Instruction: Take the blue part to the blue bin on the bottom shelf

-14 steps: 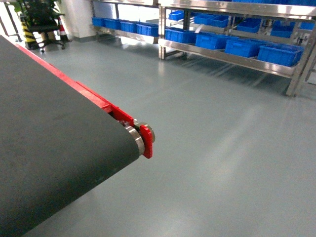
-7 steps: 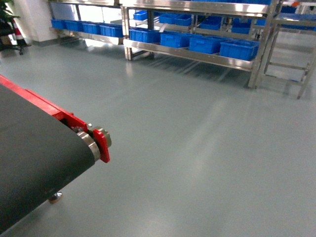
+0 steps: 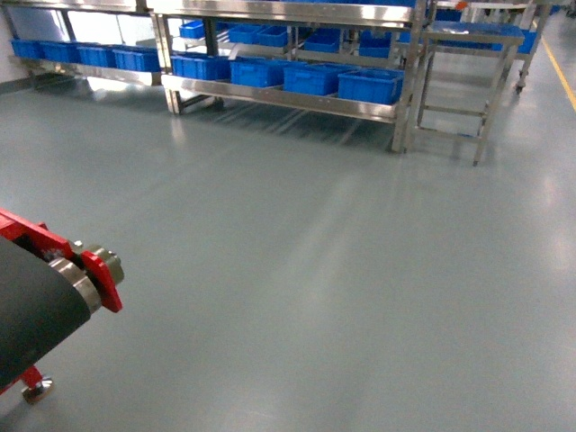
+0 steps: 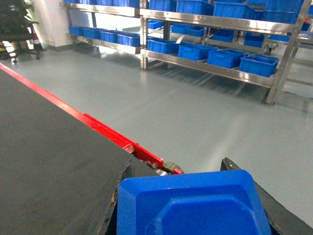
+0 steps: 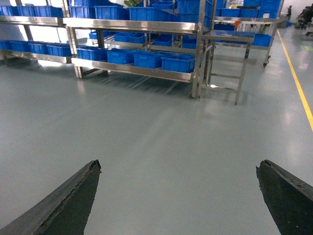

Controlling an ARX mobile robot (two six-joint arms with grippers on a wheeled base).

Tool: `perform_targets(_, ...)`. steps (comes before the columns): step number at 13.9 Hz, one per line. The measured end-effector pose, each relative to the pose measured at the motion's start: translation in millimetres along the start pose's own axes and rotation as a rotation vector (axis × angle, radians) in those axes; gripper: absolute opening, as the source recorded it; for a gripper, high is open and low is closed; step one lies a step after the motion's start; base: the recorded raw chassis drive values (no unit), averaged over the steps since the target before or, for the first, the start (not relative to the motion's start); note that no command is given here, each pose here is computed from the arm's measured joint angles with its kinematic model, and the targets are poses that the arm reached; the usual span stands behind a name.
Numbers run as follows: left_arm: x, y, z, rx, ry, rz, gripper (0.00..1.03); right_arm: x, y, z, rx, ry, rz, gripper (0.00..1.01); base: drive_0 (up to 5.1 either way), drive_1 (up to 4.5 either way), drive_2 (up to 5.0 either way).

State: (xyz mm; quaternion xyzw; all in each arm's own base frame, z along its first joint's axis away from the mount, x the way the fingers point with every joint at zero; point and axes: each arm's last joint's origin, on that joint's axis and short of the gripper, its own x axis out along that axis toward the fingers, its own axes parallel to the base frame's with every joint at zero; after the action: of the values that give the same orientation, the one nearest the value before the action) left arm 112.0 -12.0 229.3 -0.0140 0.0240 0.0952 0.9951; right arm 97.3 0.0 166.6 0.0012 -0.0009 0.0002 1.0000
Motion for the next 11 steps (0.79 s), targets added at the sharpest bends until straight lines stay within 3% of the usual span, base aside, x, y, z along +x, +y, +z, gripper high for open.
perform_targets(11, 0.0, 0.0, 0.0, 0.000, 0.000, 0.000, 0.44, 0.0, 0.0, 0.0, 0.000, 0.000, 0.000, 0.98, -1.6, -1.56, -1.6)
